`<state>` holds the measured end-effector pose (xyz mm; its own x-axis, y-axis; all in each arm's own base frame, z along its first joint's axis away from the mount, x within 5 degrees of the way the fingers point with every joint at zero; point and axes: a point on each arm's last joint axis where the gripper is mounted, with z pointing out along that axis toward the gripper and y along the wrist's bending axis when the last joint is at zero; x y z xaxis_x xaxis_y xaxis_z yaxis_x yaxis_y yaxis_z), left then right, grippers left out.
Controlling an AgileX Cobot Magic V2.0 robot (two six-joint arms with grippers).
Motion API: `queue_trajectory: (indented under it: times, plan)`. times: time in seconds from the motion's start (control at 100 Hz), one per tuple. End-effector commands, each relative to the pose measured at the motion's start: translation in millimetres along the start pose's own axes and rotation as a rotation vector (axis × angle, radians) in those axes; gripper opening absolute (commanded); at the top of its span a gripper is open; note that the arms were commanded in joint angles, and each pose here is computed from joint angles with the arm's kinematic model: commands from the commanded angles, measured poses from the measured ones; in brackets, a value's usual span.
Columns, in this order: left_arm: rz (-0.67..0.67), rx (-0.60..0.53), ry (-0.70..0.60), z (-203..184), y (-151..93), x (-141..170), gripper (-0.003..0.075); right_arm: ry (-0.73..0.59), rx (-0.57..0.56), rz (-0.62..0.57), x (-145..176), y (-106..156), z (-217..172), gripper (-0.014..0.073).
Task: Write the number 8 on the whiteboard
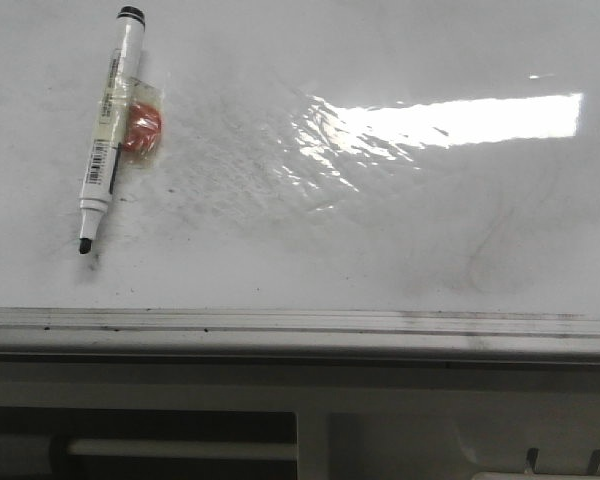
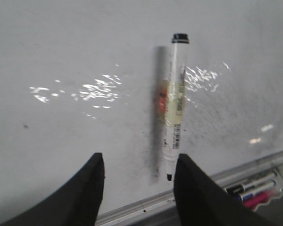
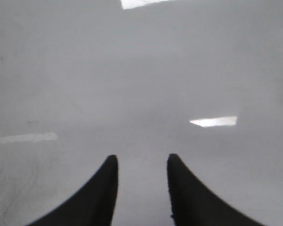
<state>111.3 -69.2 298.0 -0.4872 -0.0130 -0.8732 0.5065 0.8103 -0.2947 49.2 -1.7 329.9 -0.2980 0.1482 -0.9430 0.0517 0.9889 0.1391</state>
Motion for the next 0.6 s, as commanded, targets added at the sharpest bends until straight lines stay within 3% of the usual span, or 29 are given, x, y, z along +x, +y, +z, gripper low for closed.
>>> queue_trajectory:
  times: [0.0, 0.06, 0.52, 0.59]
  plan:
    - [0.020, 0.049, -0.009, 13, -7, -14, 0.0350, -0.070, -0.042, -0.013, -15, 4, -2, 0.0374]
    - [0.033, 0.068, 0.040, 28, -8, -11, 0.0347, -0.062, -0.066, -0.021, -15, 5, -2, 0.0414]
    - [0.009, 0.001, 0.093, 98, -16, 6, 0.0344, -0.058, -0.109, -0.026, -14, 8, -3, 0.0398]
    - [-0.006, -0.009, 0.104, 102, -15, 8, 0.0293, -0.060, -0.115, -0.019, -15, 8, -3, 0.0398]
